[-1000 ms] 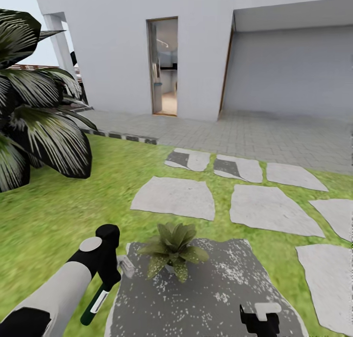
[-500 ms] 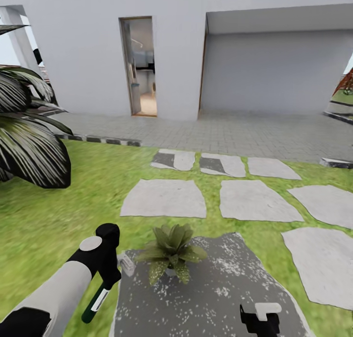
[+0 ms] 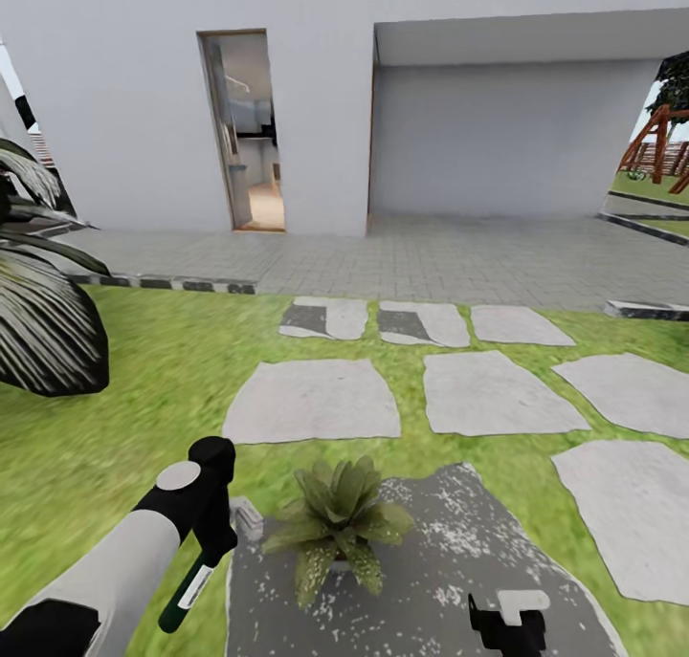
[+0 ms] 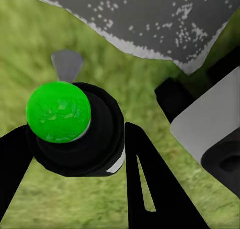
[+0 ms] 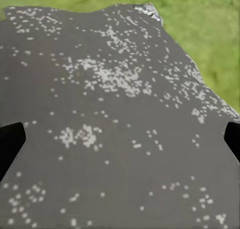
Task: Pick up the pesticide atomizer in the garden and spray insectifuge to fully cover both potted plants in the garden.
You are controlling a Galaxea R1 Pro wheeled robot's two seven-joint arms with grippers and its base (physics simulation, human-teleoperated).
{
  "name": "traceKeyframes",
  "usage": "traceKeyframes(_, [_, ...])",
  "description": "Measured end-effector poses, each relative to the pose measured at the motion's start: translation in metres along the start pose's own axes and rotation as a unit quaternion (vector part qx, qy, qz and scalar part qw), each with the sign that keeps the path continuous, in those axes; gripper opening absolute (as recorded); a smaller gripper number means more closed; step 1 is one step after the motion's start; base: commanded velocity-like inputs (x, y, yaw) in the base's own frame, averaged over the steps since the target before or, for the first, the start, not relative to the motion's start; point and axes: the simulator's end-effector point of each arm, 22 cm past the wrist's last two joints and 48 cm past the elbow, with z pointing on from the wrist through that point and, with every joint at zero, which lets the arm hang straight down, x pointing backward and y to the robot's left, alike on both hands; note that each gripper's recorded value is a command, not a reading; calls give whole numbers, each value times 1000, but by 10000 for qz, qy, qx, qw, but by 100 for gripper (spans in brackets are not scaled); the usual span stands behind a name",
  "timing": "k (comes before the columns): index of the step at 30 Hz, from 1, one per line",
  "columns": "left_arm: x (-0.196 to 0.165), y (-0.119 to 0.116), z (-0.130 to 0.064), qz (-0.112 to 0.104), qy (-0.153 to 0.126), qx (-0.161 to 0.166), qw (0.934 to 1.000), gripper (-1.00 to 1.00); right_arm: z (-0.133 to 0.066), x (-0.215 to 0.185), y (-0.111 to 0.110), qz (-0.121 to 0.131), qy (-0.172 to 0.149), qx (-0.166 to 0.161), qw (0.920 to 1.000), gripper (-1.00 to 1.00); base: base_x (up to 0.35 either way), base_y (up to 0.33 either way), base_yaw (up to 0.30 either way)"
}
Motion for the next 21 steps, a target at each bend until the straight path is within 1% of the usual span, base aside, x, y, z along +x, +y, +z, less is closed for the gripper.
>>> traceKeyframes(4, [0,-3,3,31,26,23,10000,-100,0,0,0,2,1,2,10000,100,45,3,0])
traceKeyframes(6, [0,-4,4,38,34,31,10000,-100,0,0,0,8,2,1,10000,100,8,1,-118])
traceKeyframes(18, [5,-2,6,19,76,29,10000,-100,0,1,0,0,8,3,10000,100,1,0,-243])
traceKeyframes(21, [7,2,5,17,147,-69,9999,-100,0,1,0,-1,9,1,10000,100,0,0,-189])
